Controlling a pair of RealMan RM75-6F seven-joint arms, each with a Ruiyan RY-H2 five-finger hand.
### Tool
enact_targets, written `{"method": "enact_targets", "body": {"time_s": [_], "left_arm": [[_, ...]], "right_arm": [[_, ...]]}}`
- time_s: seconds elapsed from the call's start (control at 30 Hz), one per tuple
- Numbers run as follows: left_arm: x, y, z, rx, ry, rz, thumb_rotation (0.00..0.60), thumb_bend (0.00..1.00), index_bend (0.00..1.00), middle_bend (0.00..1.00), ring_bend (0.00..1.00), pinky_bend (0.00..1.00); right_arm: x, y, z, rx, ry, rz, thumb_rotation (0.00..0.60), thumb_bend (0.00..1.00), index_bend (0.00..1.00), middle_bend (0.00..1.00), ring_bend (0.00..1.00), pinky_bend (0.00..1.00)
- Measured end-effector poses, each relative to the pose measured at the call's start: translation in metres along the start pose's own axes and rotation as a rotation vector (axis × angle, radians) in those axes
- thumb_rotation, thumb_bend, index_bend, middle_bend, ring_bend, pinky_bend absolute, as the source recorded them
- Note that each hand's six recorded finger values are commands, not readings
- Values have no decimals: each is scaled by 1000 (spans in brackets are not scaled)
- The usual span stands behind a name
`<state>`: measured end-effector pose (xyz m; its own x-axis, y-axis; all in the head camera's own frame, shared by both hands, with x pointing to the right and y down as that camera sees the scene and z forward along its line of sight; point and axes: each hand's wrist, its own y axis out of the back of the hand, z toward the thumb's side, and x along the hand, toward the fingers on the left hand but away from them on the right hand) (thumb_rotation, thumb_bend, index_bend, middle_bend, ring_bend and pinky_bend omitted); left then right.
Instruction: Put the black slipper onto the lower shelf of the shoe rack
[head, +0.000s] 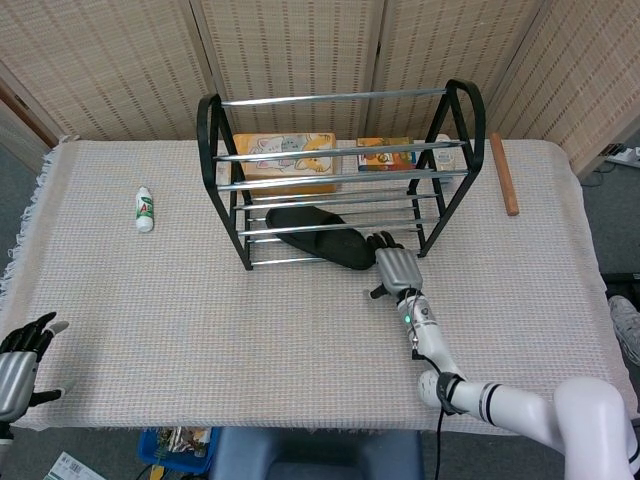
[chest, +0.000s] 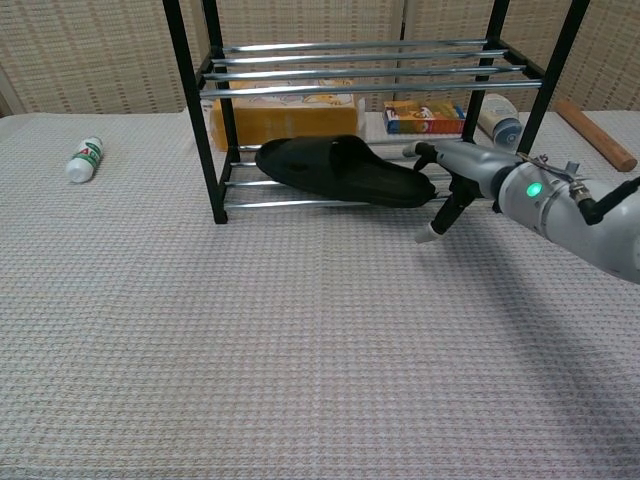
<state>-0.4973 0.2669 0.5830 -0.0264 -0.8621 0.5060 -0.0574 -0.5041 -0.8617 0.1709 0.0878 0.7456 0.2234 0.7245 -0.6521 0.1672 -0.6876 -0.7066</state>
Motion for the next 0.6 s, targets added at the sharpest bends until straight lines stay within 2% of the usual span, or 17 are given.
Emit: {"method": "enact_targets", "body": {"time_s": [0.6], "left_arm": [[-2, -1, -1, 4, 4, -2, 600, 148, 207, 120, 151, 192]], "right_arm": [[25, -17, 42, 5, 140, 30, 600, 0, 0, 118, 69, 204]]}}
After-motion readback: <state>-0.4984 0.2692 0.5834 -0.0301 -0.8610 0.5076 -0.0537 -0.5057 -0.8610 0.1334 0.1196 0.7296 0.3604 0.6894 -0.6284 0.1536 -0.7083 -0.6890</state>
